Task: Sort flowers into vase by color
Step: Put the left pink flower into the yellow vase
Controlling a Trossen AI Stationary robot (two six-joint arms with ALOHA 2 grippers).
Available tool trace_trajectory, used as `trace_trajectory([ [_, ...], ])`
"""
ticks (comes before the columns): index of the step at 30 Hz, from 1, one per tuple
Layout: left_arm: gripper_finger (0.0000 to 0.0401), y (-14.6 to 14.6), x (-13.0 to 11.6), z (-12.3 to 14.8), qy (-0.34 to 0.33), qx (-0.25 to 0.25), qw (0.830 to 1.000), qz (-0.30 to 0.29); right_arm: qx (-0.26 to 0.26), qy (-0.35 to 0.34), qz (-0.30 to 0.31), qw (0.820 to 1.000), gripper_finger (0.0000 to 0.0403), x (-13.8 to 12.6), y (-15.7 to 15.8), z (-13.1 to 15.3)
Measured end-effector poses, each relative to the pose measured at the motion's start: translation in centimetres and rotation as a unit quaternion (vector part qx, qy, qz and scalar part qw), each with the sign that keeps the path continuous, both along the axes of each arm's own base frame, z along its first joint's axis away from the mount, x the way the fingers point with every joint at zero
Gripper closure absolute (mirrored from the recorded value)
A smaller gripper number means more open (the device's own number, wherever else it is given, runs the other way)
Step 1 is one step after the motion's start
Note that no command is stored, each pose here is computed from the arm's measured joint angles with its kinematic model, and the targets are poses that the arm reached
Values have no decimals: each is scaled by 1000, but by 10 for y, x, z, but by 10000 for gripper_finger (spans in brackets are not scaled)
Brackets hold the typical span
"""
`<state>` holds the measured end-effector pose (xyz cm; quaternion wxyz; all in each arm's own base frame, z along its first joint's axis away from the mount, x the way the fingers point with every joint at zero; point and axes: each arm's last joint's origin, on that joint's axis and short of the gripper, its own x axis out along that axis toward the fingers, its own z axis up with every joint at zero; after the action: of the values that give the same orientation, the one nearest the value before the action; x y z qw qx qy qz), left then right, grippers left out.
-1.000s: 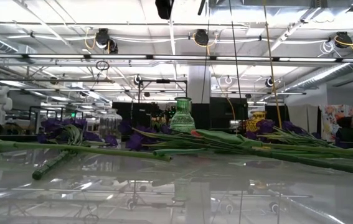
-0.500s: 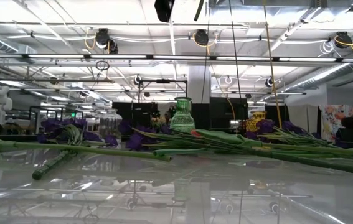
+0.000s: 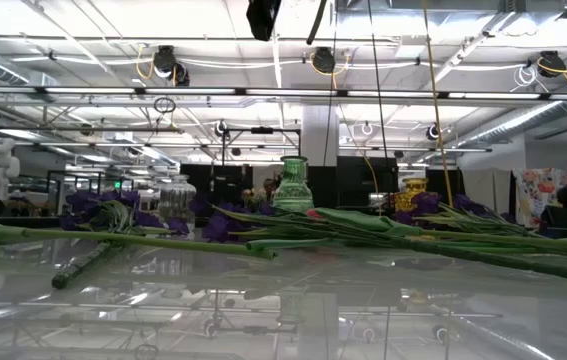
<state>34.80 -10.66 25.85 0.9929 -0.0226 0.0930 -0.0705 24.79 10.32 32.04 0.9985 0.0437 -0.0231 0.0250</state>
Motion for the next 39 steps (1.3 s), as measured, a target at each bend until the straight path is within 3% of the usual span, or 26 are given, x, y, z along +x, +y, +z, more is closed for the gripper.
trace_trajectory([
  [6,391,0,0,0,0,0,1000,0,3,-5,0,1000,277,0,0,1],
  [11,390,0,0,0,0,0,1000,0,2,-5,0,1000,273,0,0,1],
  [16,390,0,0,0,0,0,1000,0,2,-5,0,1000,306,0,0,1],
  [23,382,2,0,0,-1,-4,1000,20,-8,11,0,1000,394,0,0,-2],
  [28,314,0,-5,4,12,-32,999,27,-9,13,-1,1000,395,0,0,-3],
  [34,215,-6,-17,7,45,-27,997,53,-13,24,-4,1000,400,0,0,-5],
  [39,180,-10,-24,13,41,-17,996,79,-16,32,-6,999,402,0,-1,-7],
])
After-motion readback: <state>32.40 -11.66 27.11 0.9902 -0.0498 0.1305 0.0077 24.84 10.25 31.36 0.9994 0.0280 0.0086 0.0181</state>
